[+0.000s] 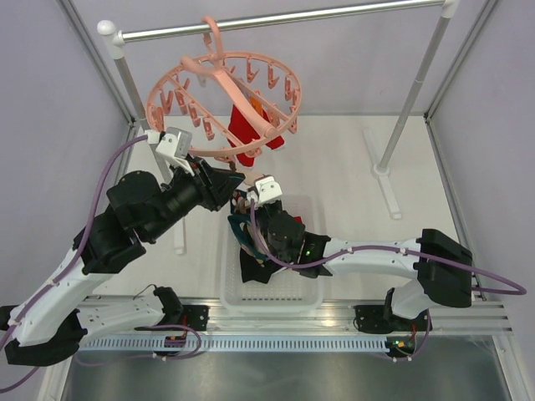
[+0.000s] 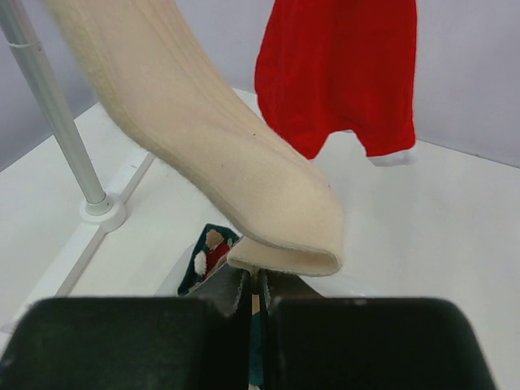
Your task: Remove the socks clipped to the hanger
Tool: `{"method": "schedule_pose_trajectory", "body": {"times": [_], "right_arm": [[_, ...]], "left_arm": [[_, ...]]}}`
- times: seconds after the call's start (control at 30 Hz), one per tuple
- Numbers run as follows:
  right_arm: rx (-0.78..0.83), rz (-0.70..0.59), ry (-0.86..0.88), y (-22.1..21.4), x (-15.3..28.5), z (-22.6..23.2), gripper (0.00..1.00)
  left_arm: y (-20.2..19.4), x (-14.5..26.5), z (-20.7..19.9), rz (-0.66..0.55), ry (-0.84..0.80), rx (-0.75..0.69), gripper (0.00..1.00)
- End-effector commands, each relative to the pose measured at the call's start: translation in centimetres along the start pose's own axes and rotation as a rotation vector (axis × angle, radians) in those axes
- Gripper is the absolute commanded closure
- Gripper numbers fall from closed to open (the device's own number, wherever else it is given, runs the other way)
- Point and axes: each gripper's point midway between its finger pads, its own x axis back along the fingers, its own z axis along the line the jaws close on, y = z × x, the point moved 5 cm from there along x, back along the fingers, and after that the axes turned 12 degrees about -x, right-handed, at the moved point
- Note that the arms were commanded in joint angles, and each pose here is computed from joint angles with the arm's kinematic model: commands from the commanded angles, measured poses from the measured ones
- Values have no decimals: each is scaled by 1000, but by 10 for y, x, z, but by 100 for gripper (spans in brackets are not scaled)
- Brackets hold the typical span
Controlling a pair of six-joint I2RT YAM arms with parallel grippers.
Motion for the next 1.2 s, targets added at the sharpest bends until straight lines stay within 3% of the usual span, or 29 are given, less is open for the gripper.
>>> {"method": "schedule_pose_trajectory", "body": {"times": [0.0, 0.33, 0.77, 1.17], "right_arm": [[-48, -32, -51, 14, 4, -10, 99], [-39, -25, -67, 9, 1, -8, 99], [-29, -27, -68, 11, -2, -5, 99], [-25, -26, -64, 11, -6, -1, 99]], "left_arm": [[-2, 0, 8, -12, 76, 61, 66], [-5, 4, 16, 2, 129, 58, 54], [-7, 9, 28, 10, 215, 49, 53], [7, 0, 30, -65, 248, 52, 42]]}}
